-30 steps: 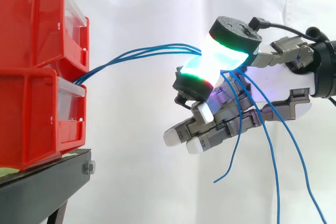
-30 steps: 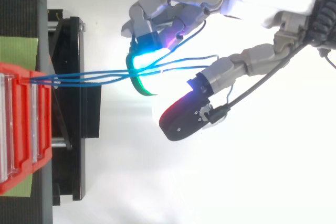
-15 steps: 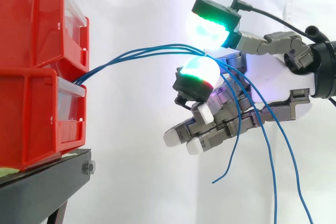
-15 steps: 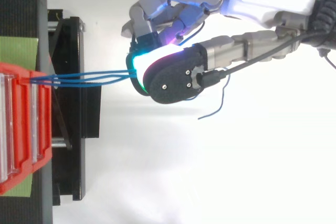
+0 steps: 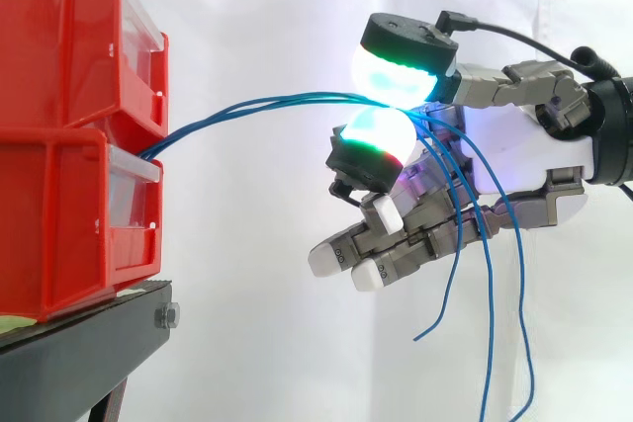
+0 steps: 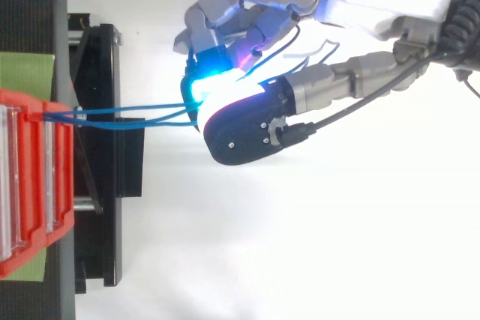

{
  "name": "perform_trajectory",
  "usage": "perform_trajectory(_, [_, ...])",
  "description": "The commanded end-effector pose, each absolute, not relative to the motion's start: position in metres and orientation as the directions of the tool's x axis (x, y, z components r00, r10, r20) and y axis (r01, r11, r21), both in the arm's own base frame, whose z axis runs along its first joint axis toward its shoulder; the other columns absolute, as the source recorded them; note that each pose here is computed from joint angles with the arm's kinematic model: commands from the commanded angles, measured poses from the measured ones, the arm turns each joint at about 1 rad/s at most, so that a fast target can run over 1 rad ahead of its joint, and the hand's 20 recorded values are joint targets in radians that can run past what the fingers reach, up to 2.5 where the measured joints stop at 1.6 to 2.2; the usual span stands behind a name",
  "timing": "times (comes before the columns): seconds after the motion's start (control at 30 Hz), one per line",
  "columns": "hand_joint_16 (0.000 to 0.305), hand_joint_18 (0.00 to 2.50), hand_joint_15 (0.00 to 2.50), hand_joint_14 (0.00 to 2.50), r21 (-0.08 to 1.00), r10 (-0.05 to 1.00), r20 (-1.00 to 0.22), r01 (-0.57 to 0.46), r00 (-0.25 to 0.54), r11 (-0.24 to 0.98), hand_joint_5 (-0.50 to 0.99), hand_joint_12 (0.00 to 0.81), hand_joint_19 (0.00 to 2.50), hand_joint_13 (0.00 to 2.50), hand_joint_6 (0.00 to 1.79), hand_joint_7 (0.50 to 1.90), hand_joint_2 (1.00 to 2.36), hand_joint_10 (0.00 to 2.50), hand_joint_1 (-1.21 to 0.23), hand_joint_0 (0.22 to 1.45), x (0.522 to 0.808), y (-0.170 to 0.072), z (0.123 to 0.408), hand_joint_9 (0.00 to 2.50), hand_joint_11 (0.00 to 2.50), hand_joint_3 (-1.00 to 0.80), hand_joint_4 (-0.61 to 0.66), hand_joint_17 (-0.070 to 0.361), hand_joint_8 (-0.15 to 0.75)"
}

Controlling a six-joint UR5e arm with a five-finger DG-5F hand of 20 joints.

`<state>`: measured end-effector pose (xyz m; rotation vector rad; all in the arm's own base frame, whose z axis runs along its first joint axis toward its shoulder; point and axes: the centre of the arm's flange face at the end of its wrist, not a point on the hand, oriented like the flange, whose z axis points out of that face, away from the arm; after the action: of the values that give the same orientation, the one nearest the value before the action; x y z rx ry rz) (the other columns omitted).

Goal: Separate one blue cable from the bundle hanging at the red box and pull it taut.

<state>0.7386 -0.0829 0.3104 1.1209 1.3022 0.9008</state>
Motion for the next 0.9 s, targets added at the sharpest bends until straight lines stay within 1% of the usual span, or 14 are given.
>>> perform_trajectory(0.0, [0.041, 0.37, 0.23, 0.01, 0.963, 0.961, -0.261, 0.095, 0.094, 0.252, -0.20, 0.315, 0.28, 0.40, 0.88, 1.42, 1.01, 0.03, -0.88, 0.70, 0.7385, -0.0834, 0.3104, 0.86, 0.88, -0.41, 0.14, 0.092, 0.266])
perform_trajectory(0.03, [0.041, 0.37, 0.23, 0.01, 0.963, 0.961, -0.261, 0.094, 0.092, 0.252, -0.20, 0.317, 0.27, 0.40, 0.88, 1.41, 1.00, 0.02, -0.89, 0.72, 0.7386, -0.0822, 0.3104, 0.85, 0.88, -0.48, 0.14, 0.092, 0.263])
perform_trajectory(0.07, [0.041, 0.37, 0.23, 0.01, 0.963, 0.961, -0.261, 0.095, 0.094, 0.252, -0.20, 0.318, 0.26, 0.40, 0.88, 1.42, 1.00, 0.03, -0.89, 0.72, 0.7385, -0.0834, 0.3104, 0.85, 0.89, -0.50, 0.14, 0.092, 0.263])
perform_trajectory(0.17, [0.042, 0.38, 0.22, 0.01, 0.963, 0.961, -0.261, 0.094, 0.091, 0.252, -0.20, 0.321, 0.25, 0.40, 0.88, 1.44, 1.00, 0.03, -0.89, 0.73, 0.7387, -0.0821, 0.3104, 0.82, 0.87, -0.50, 0.16, 0.094, 0.264])
perform_trajectory(0.2, [0.042, 0.39, 0.23, 0.01, 0.963, 0.961, -0.261, 0.094, 0.092, 0.252, -0.20, 0.322, 0.26, 0.40, 0.88, 1.42, 1.00, 0.02, -0.89, 0.73, 0.7386, -0.0822, 0.3104, 0.82, 0.88, -0.50, 0.16, 0.095, 0.264])
perform_trajectory(0.47, [0.042, 0.41, 0.23, 0.01, 0.964, 0.961, -0.260, 0.090, 0.095, 0.252, -0.18, 0.325, 0.28, 0.41, 0.88, 1.38, 1.00, 0.02, -0.89, 0.64, 0.7390, -0.0833, 0.3108, 0.85, 0.89, -0.50, 0.20, 0.096, 0.280])
perform_trajectory(0.5, [0.043, 0.40, 0.24, 0.01, 0.964, 0.961, -0.260, 0.090, 0.095, 0.252, -0.18, 0.326, 0.28, 0.42, 0.88, 1.38, 1.00, 0.03, -0.89, 0.61, 0.7390, -0.0833, 0.3108, 0.86, 0.88, -0.50, 0.21, 0.096, 0.276])
perform_trajectory(0.53, [0.043, 0.41, 0.24, 0.01, 0.964, 0.961, -0.260, 0.090, 0.095, 0.252, -0.18, 0.330, 0.28, 0.42, 0.88, 1.38, 1.00, 0.02, -0.88, 0.57, 0.7390, -0.0833, 0.3108, 0.86, 0.89, -0.50, 0.21, 0.098, 0.279])
perform_trajectory(0.7, [0.048, 0.42, 0.24, 0.01, 0.964, 0.961, -0.260, 0.090, 0.093, 0.252, -0.18, 0.355, 0.29, 0.42, 0.88, 1.34, 1.00, 0.02, -0.83, 0.49, 0.7391, -0.0822, 0.3108, 0.87, 0.89, -0.50, 0.21, 0.108, 0.304])
perform_trajectory(0.73, [0.050, 0.42, 0.24, 0.01, 0.964, 0.961, -0.260, 0.090, 0.093, 0.252, -0.18, 0.366, 0.29, 0.42, 0.88, 1.33, 1.00, 0.02, -0.79, 0.47, 0.7391, -0.0822, 0.3108, 0.87, 0.89, -0.50, 0.21, 0.113, 0.314])
perform_trajectory(0.8, [0.051, 0.42, 0.24, 0.01, 0.964, 0.961, -0.260, 0.090, 0.095, 0.252, -0.18, 0.367, 0.29, 0.42, 0.88, 1.31, 1.00, 0.02, -0.75, 0.46, 0.7390, -0.0833, 0.3108, 0.87, 0.89, -0.50, 0.21, 0.114, 0.316])
perform_trajectory(0.83, [0.049, 0.42, 0.24, 0.01, 0.963, 0.961, -0.260, 0.091, 0.093, 0.252, -0.18, 0.362, 0.29, 0.42, 0.88, 1.29, 1.00, 0.02, -0.72, 0.48, 0.7388, -0.0822, 0.3101, 0.87, 0.89, -0.50, 0.20, 0.111, 0.313])
perform_trajectory(0.87, [0.049, 0.42, 0.23, 0.01, 0.964, 0.961, -0.260, 0.090, 0.095, 0.252, -0.18, 0.361, 0.29, 0.42, 0.88, 1.29, 1.00, 0.02, -0.72, 0.48, 0.7390, -0.0833, 0.3108, 0.87, 0.89, -0.50, 0.20, 0.111, 0.310])
